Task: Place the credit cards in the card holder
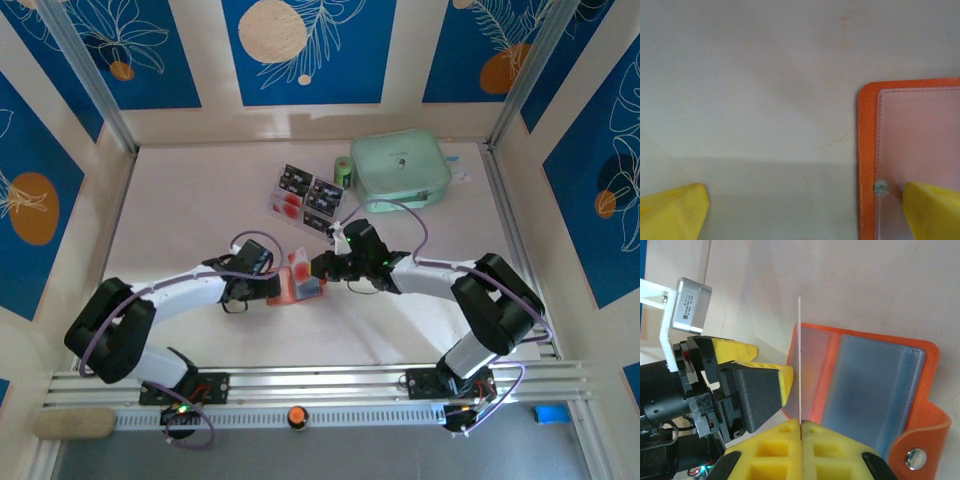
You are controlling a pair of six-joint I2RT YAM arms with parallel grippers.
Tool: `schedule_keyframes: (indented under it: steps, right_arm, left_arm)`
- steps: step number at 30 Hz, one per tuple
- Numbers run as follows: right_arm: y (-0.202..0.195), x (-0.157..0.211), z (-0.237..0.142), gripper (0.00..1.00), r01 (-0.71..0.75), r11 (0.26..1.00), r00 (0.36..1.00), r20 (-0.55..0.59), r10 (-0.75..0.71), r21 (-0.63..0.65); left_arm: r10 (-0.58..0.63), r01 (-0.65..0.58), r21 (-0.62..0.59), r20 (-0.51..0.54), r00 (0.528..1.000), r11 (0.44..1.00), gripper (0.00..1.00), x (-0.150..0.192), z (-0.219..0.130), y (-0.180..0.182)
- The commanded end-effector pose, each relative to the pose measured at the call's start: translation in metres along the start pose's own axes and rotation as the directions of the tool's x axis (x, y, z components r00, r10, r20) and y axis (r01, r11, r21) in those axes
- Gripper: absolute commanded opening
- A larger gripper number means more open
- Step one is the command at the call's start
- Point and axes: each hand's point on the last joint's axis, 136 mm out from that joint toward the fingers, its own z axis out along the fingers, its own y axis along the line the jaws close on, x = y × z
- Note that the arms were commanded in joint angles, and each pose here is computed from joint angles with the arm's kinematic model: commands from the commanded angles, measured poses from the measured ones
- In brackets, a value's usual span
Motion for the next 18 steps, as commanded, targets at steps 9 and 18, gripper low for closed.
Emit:
schedule_keyframes:
  steps: [9, 18]
  right_arm:
    - [-0.009, 0.007, 0.015, 0.00, -0.050, 0.998, 0.997, 0.054, 0.048, 0.031]
    - [-0.016, 0.011, 0.021, 0.00, -0.090, 0.995, 0.991, 0.105, 0.085, 0.046]
  left_arm:
    - [-0.026, 0.024, -0.037, -0.049, 0.998, 0.999, 1.00, 0.024, 0.001, 0.022]
    - [-0.015, 0.013, -0.033, -0.058, 0.998, 0.999, 1.00, 0.027, 0.003, 0.022]
